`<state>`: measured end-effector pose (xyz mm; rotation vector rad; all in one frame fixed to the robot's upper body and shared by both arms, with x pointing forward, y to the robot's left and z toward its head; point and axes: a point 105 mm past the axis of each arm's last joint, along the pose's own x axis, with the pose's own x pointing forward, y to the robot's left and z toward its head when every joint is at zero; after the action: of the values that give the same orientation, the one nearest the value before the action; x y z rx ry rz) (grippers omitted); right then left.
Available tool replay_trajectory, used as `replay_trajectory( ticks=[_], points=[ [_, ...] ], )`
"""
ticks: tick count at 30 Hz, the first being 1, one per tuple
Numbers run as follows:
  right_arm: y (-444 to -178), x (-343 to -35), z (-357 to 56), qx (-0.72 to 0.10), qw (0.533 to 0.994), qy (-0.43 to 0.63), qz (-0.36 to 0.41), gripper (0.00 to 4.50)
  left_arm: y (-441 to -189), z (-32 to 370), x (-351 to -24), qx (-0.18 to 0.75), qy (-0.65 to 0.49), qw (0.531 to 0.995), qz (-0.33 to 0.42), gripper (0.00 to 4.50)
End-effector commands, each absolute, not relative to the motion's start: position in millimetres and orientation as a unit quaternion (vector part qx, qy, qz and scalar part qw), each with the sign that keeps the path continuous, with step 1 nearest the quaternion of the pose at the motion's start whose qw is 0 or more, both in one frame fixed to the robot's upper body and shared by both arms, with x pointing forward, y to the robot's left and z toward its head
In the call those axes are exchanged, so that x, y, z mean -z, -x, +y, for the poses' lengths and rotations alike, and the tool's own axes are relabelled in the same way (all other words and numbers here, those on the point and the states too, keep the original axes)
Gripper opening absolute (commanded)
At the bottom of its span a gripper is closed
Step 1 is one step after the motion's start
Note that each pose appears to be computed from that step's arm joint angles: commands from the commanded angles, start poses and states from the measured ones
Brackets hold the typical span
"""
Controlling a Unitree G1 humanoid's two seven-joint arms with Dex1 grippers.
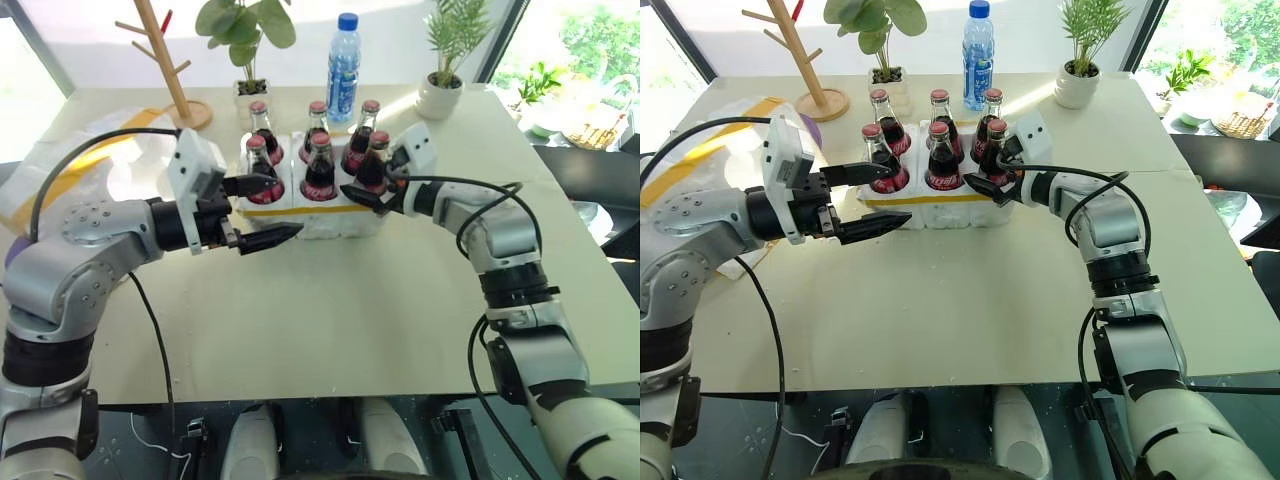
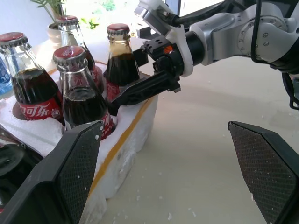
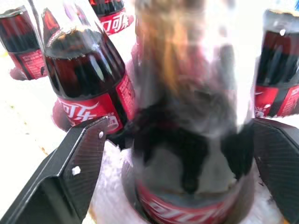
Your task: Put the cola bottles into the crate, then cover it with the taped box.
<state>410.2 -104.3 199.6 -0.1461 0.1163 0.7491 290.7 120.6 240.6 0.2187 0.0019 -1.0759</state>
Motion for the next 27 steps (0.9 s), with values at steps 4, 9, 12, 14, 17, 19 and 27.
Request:
replay_trajectory(
  ticks=[4,9,12,14,17,19,27],
  points=[
    [-372,-264,-122,-0.422,0.904,0.065,-0.011,4.43,-279,143,-255,0.478,-0.128,0.869,-0.01,4.5],
    [-334,-285,-159,-0.449,0.888,0.096,-0.007,4.43,-256,185,-263,0.413,-0.17,0.895,0.023,4.5],
    [-325,-286,-174,-0.45,0.886,0.113,0.005,4.43,-236,214,-267,0.368,-0.194,0.907,0.065,4.5],
    [-325,-285,-180,-0.444,0.888,0.119,0.007,4.43,-223,235,-268,0.334,-0.203,0.915,0.098,4.5],
    [-331,-284,-186,-0.429,0.897,0.11,0.009,4.43,-204,279,-263,0.256,-0.229,0.924,0.169,4.5],
    [-334,-282,-186,-0.428,0.898,0.105,0.01,4.43,-194,301,-256,0.209,-0.278,0.911,0.222,4.5],
    [-349,-276,-183,-0.42,0.902,0.095,0.006,4.43,-195,332,-262,0.152,-0.259,0.923,0.239,4.5]
  ],
)
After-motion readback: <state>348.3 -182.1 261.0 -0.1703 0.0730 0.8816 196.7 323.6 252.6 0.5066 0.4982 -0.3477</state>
